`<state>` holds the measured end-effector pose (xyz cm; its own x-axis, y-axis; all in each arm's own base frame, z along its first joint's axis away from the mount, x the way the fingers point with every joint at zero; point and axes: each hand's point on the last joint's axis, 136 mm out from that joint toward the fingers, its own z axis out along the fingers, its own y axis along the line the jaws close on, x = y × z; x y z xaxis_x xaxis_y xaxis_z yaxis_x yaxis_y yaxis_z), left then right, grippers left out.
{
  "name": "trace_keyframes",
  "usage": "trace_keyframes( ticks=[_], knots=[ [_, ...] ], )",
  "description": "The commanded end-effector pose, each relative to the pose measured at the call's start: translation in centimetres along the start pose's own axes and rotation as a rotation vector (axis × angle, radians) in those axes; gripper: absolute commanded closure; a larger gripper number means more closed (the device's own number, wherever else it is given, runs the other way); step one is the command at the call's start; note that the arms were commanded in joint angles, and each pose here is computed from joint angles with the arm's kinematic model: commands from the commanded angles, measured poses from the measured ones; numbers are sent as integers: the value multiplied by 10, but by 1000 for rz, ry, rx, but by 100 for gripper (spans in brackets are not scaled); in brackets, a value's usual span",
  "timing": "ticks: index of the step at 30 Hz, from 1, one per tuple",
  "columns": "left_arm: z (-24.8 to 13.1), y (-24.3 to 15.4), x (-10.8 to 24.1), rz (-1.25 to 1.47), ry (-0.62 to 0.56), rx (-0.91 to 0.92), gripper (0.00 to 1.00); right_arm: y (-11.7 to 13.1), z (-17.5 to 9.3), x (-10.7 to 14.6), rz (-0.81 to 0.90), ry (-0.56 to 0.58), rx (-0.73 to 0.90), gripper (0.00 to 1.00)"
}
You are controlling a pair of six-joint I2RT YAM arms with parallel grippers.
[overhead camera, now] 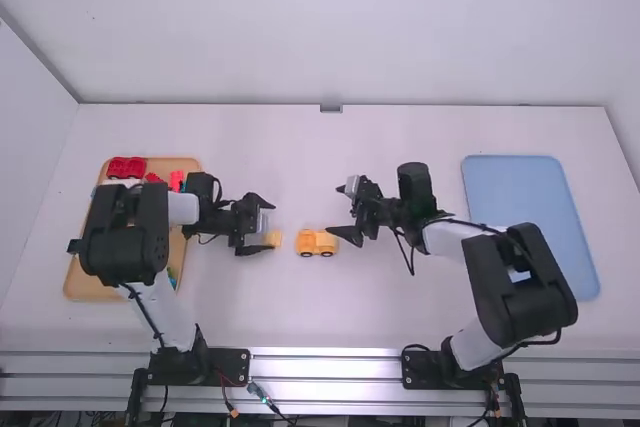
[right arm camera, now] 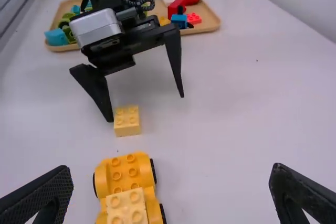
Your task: Assemble lego blocks to make yellow taxi
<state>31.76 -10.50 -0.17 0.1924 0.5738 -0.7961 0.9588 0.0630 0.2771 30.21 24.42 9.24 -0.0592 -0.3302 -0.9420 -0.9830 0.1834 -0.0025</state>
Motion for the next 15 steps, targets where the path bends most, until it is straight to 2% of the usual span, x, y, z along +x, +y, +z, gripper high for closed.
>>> trace_keyframes(
  ticks=[1, 3, 8, 15],
  knots=[
    [5, -10, 1, -135, -15, 5, 1, -5, 0, 5, 18, 14, 24, 1],
    [5, -7, 3, -222, -7, -8, 1, -4, 1, 3, 11, 9, 21, 1],
    [5, -7, 1, -244, -16, -6, 2, -5, 0, 4, 14, 10, 23, 1],
    [7, -20, 5, -205, 0, 32, 14, -4, 1, 4, 16, 9, 20, 1]
  ],
)
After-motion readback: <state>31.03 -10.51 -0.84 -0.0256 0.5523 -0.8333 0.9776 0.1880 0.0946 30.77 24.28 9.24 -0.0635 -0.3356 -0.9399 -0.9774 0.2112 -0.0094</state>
